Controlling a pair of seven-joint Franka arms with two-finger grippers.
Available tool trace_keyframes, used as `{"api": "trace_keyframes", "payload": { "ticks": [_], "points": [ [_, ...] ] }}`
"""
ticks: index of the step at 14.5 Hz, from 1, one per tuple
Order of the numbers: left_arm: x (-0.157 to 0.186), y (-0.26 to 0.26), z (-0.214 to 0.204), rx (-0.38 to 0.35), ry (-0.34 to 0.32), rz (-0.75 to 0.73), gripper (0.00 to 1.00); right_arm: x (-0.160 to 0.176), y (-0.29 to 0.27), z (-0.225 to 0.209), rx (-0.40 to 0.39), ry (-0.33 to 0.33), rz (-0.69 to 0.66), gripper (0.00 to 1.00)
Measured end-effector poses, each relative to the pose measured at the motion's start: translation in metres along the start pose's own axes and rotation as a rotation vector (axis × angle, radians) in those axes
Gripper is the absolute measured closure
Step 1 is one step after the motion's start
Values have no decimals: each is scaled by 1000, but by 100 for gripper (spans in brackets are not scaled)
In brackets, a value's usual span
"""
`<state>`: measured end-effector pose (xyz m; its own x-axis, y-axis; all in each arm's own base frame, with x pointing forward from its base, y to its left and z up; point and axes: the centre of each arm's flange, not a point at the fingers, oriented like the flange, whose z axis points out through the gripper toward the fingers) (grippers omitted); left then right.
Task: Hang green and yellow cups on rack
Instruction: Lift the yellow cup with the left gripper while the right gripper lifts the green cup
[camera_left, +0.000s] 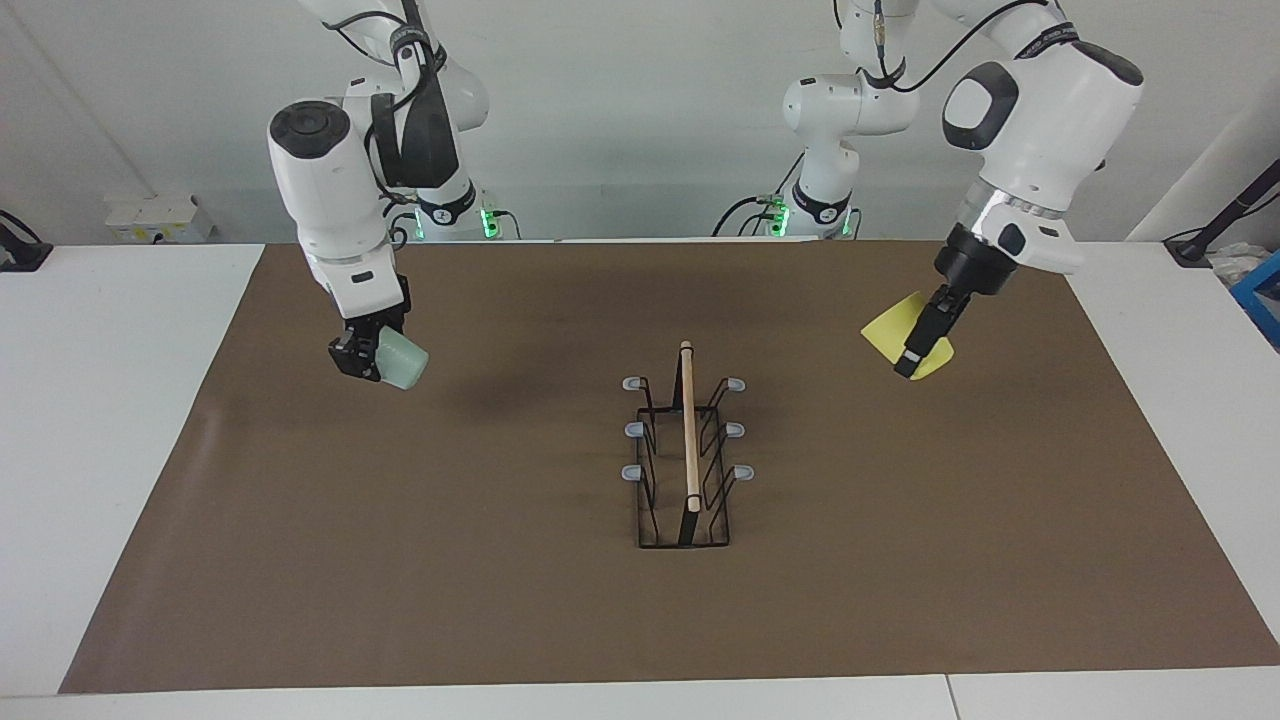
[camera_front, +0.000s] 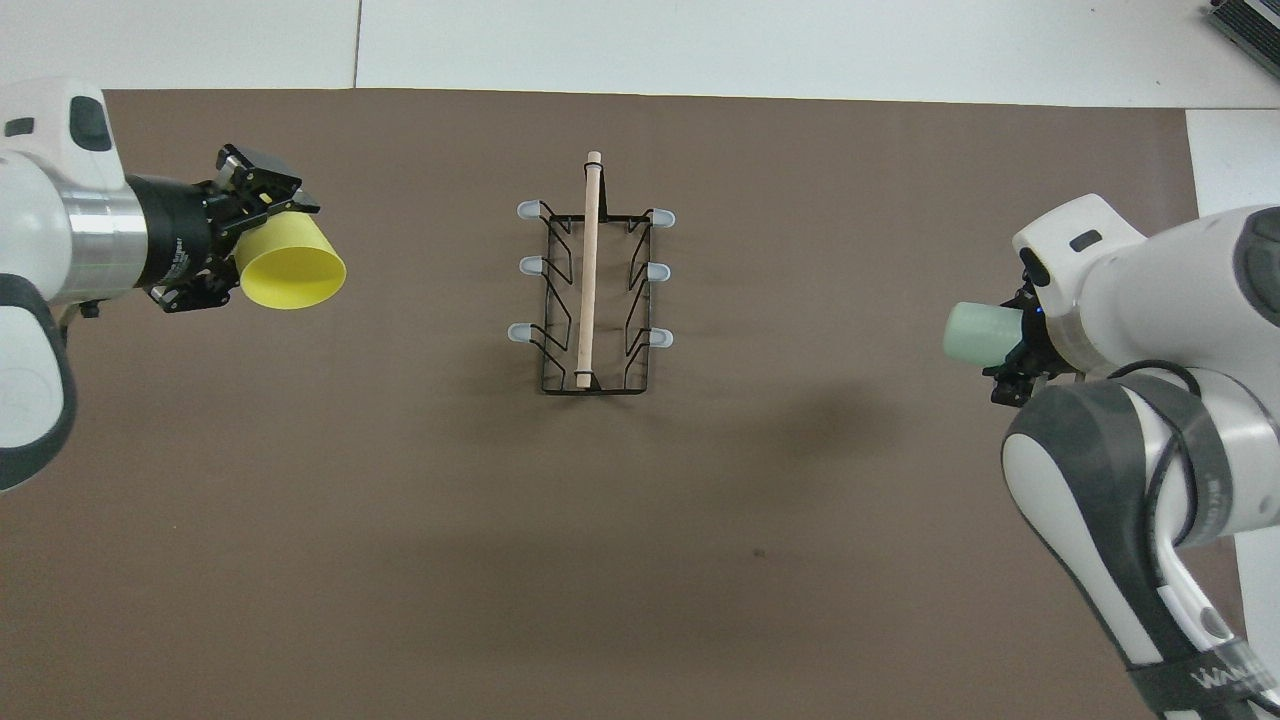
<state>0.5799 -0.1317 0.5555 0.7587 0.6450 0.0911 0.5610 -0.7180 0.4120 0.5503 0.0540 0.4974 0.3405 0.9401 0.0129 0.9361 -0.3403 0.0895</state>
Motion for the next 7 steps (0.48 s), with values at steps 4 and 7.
{"api": "trace_keyframes", "payload": {
  "ticks": [4,7],
  "points": [
    [-44,10,26,-84,94,88,33,-16,-1,-26,72,247,91,33],
    [-66,12,36,-121,165,169,33,-45,9,-34,127,466,133,33]
  ]
}}
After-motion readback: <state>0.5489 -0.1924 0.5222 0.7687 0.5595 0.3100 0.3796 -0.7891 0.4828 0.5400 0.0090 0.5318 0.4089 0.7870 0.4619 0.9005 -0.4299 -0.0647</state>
